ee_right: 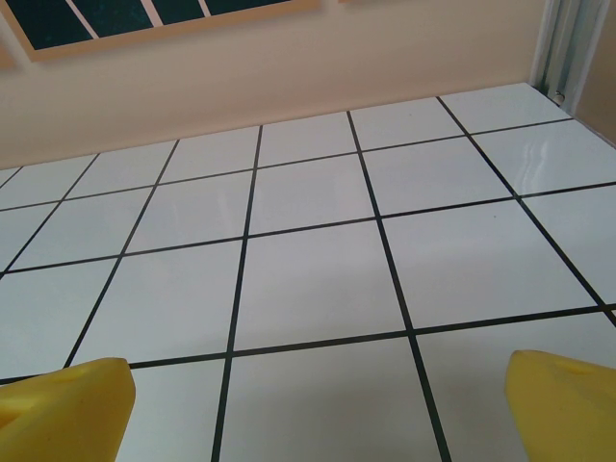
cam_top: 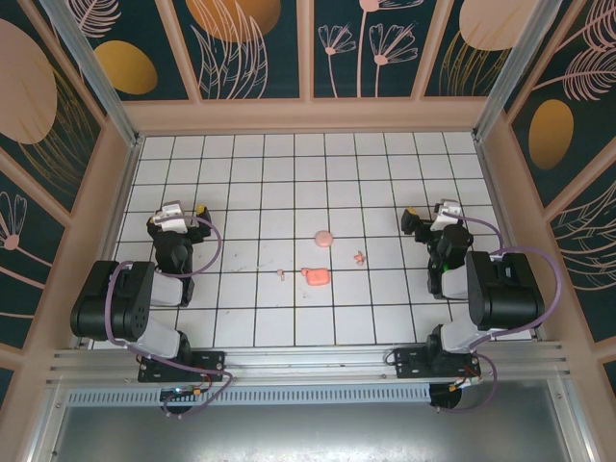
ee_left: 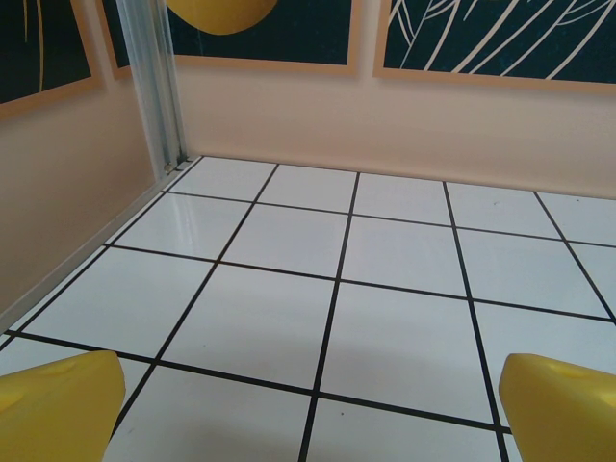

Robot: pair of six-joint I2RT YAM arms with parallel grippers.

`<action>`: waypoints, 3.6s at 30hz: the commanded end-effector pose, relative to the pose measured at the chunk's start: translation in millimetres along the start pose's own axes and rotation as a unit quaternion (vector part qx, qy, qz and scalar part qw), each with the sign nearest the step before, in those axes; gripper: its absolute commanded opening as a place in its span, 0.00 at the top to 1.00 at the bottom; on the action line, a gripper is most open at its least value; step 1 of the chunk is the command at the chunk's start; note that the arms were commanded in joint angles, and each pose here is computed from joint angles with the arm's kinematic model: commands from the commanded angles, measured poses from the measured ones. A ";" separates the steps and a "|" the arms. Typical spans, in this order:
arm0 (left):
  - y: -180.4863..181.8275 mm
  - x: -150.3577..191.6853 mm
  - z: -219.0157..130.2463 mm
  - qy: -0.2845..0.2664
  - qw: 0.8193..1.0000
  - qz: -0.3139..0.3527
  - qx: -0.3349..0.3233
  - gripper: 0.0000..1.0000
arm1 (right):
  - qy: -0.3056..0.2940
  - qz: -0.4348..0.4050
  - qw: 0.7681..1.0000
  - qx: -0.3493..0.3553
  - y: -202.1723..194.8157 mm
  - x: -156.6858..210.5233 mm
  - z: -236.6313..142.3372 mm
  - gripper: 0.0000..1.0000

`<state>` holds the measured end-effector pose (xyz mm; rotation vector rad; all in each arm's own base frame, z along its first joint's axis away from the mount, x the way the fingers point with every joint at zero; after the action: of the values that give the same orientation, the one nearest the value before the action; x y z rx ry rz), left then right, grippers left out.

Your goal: Insert the wireless bluetooth earbuds into the charging case

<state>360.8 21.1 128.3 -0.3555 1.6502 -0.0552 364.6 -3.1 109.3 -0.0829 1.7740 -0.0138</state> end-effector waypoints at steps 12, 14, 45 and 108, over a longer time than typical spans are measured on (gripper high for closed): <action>-3.8 -8.8 2.8 -0.012 1.000 0.002 0.009 0.01 | -0.027 -0.008 1.000 0.007 -3.6 -13.0 0.9 0.01; -3.5 -8.6 2.9 -0.012 1.000 0.002 0.009 0.01 | -0.027 -0.008 1.000 0.006 -3.4 -13.0 1.1 0.01; -95.2 -26.9 5.3 0.196 0.975 -0.017 0.104 0.16 | 0.267 0.060 0.960 -0.063 41.9 -47.5 -29.3 0.01; -122.9 63.9 -44.3 0.420 0.895 -0.097 0.116 0.29 | 0.606 -0.084 0.764 -0.204 305.8 83.4 -115.2 0.24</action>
<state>343.7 -117.9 110.3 -0.3379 2.3857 -0.6284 215.7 285.2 34.0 -0.6901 3.0638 0.2490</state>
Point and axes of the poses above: each hand's point on the last joint's axis, 136 mm out from that joint toward the fingers, its own z axis out along the fingers, its own y axis along the line the jaws close on, x = y × z, the point moved 1 cm from there along -z, back along the fingers, and after that the axes turned 11 degrees about -z, right-handed, at the moved point
